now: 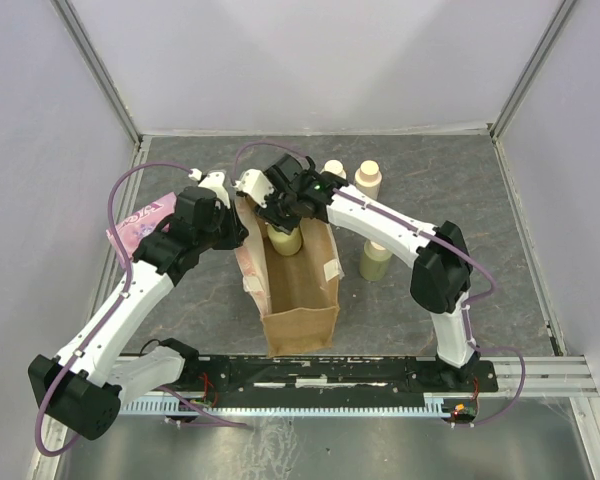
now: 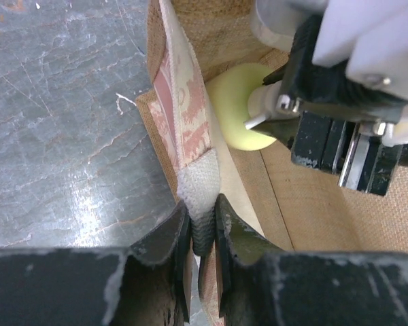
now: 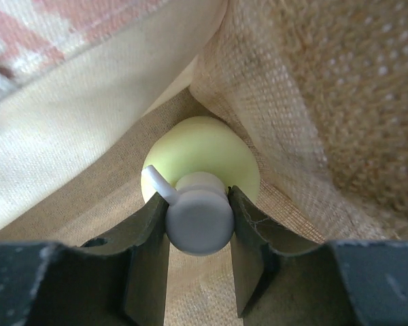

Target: Place the personal care products into the canvas bag

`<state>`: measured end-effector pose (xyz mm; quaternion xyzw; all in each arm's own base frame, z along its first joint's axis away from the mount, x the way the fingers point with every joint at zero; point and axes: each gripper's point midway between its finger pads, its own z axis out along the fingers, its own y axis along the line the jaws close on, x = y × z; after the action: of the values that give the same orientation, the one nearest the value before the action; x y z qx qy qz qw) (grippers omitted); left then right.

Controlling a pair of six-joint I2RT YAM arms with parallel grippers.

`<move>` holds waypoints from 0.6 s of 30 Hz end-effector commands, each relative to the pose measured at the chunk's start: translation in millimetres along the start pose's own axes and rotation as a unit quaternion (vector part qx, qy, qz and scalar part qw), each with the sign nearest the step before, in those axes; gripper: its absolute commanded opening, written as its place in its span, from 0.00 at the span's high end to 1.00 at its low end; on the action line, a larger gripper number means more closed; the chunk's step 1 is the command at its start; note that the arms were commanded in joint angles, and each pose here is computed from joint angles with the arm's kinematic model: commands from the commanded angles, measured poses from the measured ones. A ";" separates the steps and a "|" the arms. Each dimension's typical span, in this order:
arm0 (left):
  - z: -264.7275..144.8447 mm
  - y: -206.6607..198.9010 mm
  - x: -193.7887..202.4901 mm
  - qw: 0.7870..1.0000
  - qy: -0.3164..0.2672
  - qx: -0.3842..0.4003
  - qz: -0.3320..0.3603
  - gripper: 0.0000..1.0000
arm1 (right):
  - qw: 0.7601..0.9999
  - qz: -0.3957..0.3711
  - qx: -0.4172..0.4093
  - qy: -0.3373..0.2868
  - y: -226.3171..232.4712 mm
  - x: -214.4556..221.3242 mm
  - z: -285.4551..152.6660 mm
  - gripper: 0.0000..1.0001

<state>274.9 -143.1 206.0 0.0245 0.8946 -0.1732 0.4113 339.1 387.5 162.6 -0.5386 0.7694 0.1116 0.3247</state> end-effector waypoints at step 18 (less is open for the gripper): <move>0.5 -7.0 2.5 1.000 0.007 0.017 0.003 0.84 | 0.988 0.032 0.068 -0.135 -62.0 -53.9 16.2 0.90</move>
<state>277.7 -144.6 209.8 0.0219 0.8899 -0.1780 0.4194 371.6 403.5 155.4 -0.5014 0.7698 0.1554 0.3631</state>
